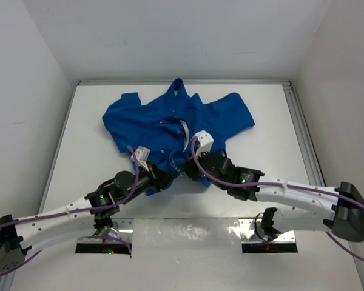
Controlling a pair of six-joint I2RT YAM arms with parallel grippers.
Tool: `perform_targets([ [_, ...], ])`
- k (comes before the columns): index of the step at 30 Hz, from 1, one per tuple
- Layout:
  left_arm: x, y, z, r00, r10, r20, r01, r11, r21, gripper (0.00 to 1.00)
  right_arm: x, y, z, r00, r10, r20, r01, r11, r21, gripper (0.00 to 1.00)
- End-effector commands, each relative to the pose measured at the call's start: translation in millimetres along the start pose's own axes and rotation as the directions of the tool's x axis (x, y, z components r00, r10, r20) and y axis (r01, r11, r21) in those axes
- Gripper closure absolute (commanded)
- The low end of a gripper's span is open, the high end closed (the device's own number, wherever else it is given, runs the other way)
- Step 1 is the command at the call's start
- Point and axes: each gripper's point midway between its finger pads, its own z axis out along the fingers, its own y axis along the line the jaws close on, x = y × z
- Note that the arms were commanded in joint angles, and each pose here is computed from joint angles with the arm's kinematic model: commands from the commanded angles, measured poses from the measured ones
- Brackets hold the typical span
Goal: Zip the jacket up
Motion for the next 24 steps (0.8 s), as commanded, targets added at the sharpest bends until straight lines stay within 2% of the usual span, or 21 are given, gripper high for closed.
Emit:
perform_targets([
  [1, 15.0, -9.7, -5.7, 0.996, 0.01, -0.089, -0.007, 0.999, 0.035, 1.0, -50.7, 5.7, -8.6, 0.986, 0.076, 0.15, -0.075, 0.997, -0.016, 1.0],
  [6, 27.9, -5.6, -8.2, 0.987, 0.029, -0.155, -0.025, 0.999, 0.025, 1.0, -8.4, -8.8, -10.4, 0.997, 0.069, 0.021, -0.07, 0.997, 0.028, 1.0],
  [9, 44.2, -4.8, -6.8, 0.974, 0.029, -0.224, -0.021, 0.999, 0.038, 1.0, -11.9, -10.0, -16.7, 0.995, 0.089, 0.04, -0.09, 0.996, 0.024, 1.0],
  [10, 51.8, -12.2, -9.0, 0.964, 0.031, -0.266, -0.01, 0.997, 0.081, 1.0, -13.1, -10.8, -17.9, 0.996, 0.083, 0.042, -0.085, 0.996, 0.027, 1.0],
  [12, 63.0, -9.5, -9.2, 0.951, 0.036, -0.307, -0.009, 0.996, 0.086, 1.0, -9.7, -12.4, -18.1, 0.998, 0.067, 0.016, -0.068, 0.997, 0.04, 1.0],
  [16, 64.7, -8.7, -9.9, 0.946, 0.047, -0.322, -0.022, 0.996, 0.083, 1.0, -1.6, -10.9, -16.6, 0.997, 0.071, -0.021, -0.071, 0.997, 0.037, 1.0],
  [21, 71.3, -8.2, -10.7, 0.934, 0.049, -0.353, -0.02, 0.996, 0.086, 1.0, 35.8, -30.8, -23.9, 0.99, 0.074, -0.118, -0.063, 0.993, 0.101, 1.0],
  [24, 95.3, 0.6, -14.8, 0.892, 0.043, -0.45, -0.013, 0.997, 0.071, 1.0, 58.1, -36.5, -28.5, 0.981, 0.075, -0.178, -0.057, 0.993, 0.103, 1.0],
])
